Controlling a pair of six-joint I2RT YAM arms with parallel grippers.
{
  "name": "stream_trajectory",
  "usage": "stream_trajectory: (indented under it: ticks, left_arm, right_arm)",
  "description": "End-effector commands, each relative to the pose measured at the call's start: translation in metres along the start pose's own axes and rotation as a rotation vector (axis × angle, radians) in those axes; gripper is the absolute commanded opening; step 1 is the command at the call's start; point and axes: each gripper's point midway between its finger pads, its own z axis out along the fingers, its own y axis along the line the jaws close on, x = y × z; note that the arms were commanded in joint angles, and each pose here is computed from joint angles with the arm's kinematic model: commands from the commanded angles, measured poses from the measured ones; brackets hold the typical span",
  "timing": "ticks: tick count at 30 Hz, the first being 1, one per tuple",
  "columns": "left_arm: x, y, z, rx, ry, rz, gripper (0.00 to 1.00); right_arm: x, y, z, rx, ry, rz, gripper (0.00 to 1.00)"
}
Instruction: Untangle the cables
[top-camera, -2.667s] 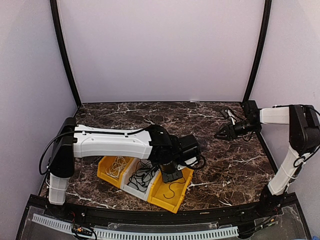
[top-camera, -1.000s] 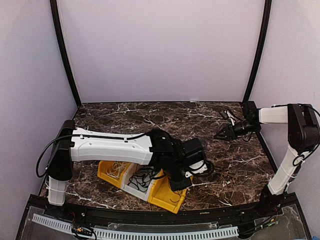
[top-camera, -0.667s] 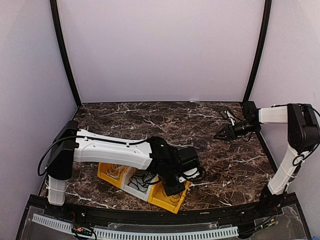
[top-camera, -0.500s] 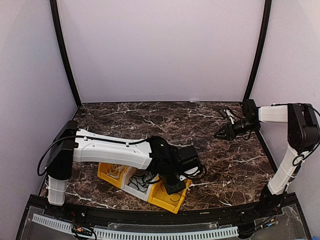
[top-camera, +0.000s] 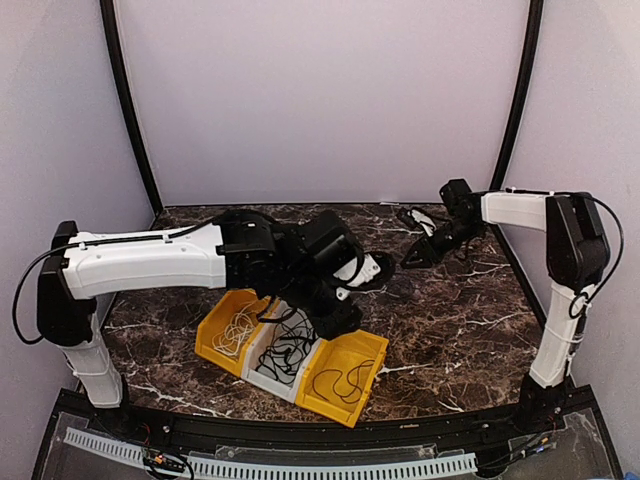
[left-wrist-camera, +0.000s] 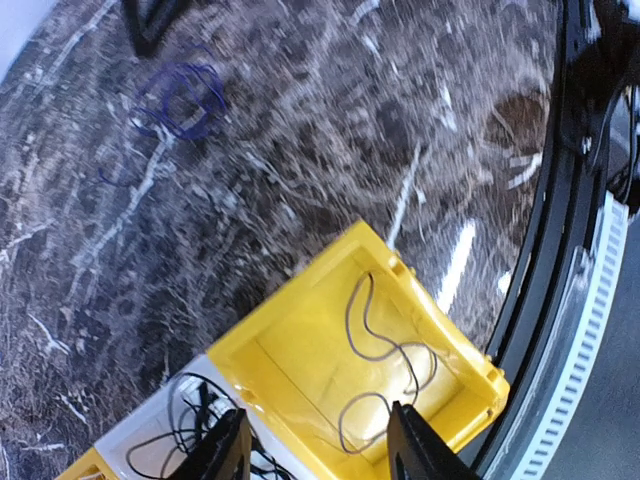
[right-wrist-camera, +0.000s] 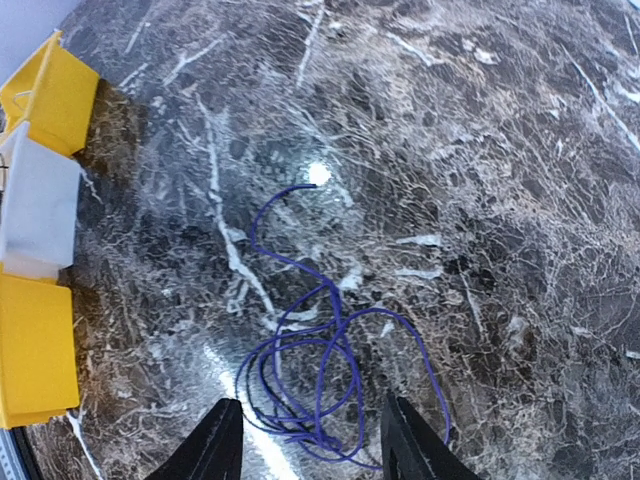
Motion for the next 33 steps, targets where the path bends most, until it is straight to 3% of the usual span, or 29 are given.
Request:
stream_trajectory:
  ticks: [1,4,9,14,23,33]
  left_arm:
    - [-0.034,0.032,-0.033,-0.021,-0.215,-0.172,0.50]
    - [-0.046,0.035,-0.032,-0.018,-0.280,-0.230,0.51]
    - [-0.047,0.036,-0.018,-0.016,-0.288,-0.284,0.51]
    - [-0.043,0.044,-0.008,-0.053,-0.280,-0.354,0.51]
    - [-0.055,0.043,-0.024,0.025,-0.448,-0.510,0.50]
    - [-0.042,0.051,-0.039,-0.010,-0.479,-0.524,0.50]
  right_arm:
    - [0.013,-0.024,0.015,0.069,0.129,0.074,0.47]
    - [0.016,-0.031,0.022,0.071,0.158,0.106,0.47]
    - [0.016,-0.028,0.030,0.022,0.167,0.128,0.44]
    - [-0.009,-0.016,0.030,-0.001,0.112,0.029,0.46]
    - [-0.012,-0.003,0.072,0.081,0.276,-0.231,0.52]
    - [0.001,-0.014,0.093,0.127,0.351,-0.259,0.52]
